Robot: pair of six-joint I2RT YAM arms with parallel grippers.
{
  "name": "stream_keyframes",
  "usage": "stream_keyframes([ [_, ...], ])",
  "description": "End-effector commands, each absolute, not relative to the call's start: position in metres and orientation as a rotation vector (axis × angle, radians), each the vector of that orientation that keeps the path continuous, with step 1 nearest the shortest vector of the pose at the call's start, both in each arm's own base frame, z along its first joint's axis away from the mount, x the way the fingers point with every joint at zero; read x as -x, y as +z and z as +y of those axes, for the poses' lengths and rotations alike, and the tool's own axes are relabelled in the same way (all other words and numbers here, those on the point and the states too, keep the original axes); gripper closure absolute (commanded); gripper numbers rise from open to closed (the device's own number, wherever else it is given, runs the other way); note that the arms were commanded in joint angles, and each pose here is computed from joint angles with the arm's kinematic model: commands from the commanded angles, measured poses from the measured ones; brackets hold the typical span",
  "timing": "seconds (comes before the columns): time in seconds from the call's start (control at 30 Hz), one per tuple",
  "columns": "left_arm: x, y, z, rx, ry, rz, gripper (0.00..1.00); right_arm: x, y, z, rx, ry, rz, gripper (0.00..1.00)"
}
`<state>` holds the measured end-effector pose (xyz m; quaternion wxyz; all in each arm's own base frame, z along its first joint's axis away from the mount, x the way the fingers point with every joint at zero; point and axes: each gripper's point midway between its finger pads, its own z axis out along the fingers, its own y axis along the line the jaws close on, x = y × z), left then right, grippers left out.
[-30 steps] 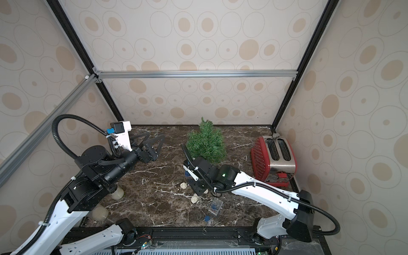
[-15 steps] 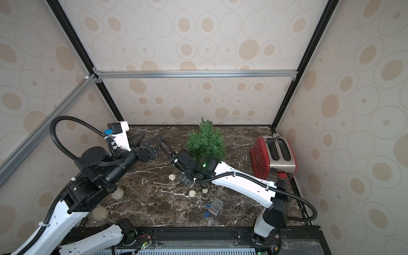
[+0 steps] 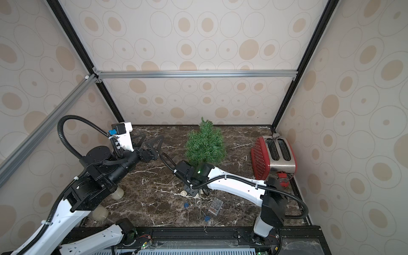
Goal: Remove string lights from the small christmas tree
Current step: Place the light string at the center of the board.
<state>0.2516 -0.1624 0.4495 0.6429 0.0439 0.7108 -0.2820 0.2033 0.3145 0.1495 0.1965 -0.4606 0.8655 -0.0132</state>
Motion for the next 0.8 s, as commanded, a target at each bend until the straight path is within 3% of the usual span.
stream_keyframes([
  [0.0, -0.249, 0.451, -0.157, -0.106, -0.605, 1.616, 0.01, -0.213, 0.16, 0.317, 1.323, -0.156, 2.357, 1.0],
  [0.2, -0.245, 0.457, -0.148, -0.086, -0.591, 1.597, 0.01, -0.258, 0.218, 0.34, 1.24, -0.281, 2.142, 1.0],
  [0.47, -0.232, 0.482, -0.13, -0.06, -0.581, 1.517, 0.01, -0.317, 0.298, 0.409, 1.04, -0.123, 1.986, 1.0],
  [0.57, -0.228, 0.485, -0.125, -0.062, -0.565, 1.512, 0.01, -0.311, 0.278, 0.42, 1.096, -0.077, 2.031, 1.0],
  [0.77, -0.229, 0.474, -0.125, -0.072, -0.543, 1.548, 0.01, -0.256, 0.208, 0.402, 1.22, -0.063, 2.102, 1.0],
])
